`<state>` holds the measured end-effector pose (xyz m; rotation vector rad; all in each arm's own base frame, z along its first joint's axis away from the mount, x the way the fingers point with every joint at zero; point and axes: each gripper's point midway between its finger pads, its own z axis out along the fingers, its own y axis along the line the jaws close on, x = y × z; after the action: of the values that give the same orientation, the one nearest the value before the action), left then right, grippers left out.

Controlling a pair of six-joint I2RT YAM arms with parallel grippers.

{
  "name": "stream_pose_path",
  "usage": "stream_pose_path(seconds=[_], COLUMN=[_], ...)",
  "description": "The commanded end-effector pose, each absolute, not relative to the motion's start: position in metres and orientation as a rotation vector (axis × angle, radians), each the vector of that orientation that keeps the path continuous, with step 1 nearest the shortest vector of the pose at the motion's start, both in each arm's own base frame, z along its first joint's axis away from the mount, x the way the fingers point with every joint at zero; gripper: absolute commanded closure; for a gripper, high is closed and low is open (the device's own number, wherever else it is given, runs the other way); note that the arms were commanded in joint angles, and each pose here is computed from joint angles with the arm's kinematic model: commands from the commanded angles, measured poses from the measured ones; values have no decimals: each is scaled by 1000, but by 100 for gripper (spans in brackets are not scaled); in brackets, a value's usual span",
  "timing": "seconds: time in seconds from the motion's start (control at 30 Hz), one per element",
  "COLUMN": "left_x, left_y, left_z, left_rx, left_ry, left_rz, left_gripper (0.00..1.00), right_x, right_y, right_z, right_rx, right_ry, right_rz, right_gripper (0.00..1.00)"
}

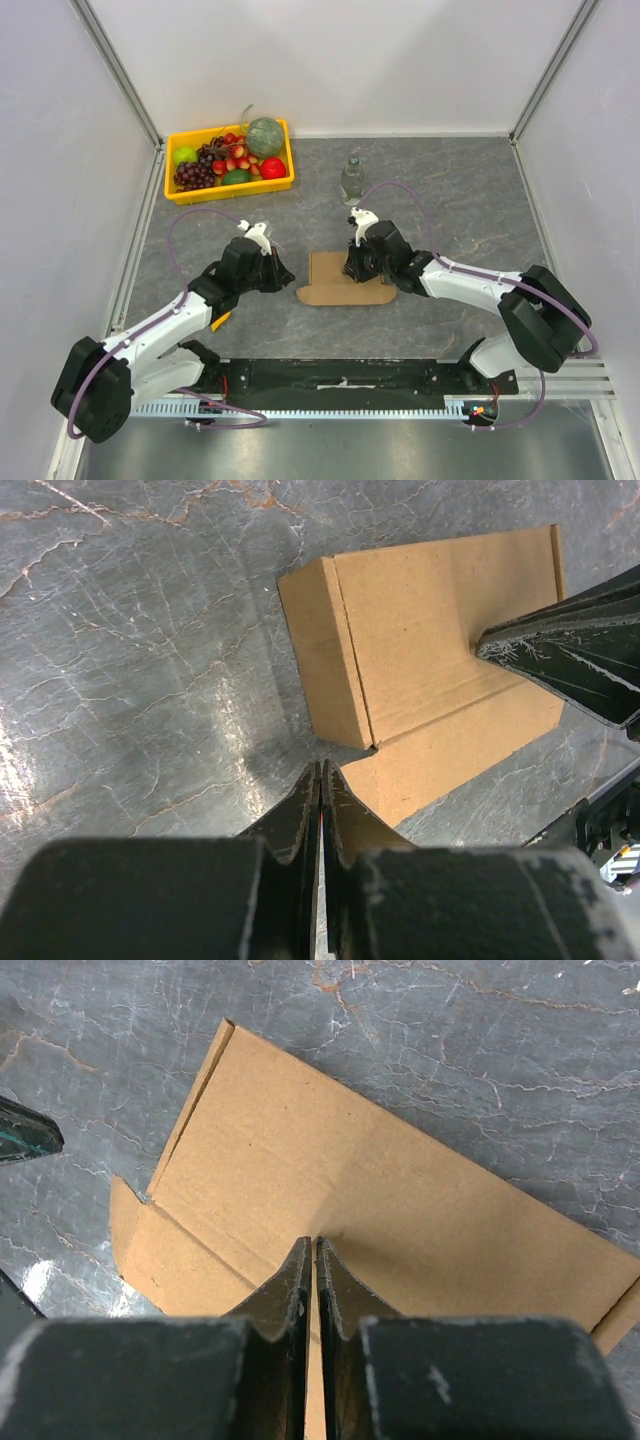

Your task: Fold the paper box

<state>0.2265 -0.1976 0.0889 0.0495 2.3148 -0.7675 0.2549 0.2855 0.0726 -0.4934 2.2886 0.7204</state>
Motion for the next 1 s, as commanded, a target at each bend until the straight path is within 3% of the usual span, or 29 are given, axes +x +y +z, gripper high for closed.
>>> stream_pose_path(seconds=[0.0, 0.4, 0.53, 0.73, 0.97], left_x=[230, 228, 228, 225, 213], left_y=[-204, -204, -205, -211, -215], left_z=[93, 90, 90, 92, 95], left_rx=[33, 32, 40, 67, 92], left_ry=[2293, 2310, 2317, 2332, 2325], left_rz=[-806, -805, -808, -844, -892], left_gripper=[94, 91, 90, 82, 60], right_x=[267, 266, 267, 260, 225], right_y=[293, 288, 284, 251, 201], right_z=[84, 77, 99, 135, 131], right_rx=[-483, -497, -482, -420, -324], right_ry=[2262, 2312, 2260, 2201, 2268], right_rz=[692, 625, 625, 535, 445], right_gripper=[90, 88, 86, 66, 44])
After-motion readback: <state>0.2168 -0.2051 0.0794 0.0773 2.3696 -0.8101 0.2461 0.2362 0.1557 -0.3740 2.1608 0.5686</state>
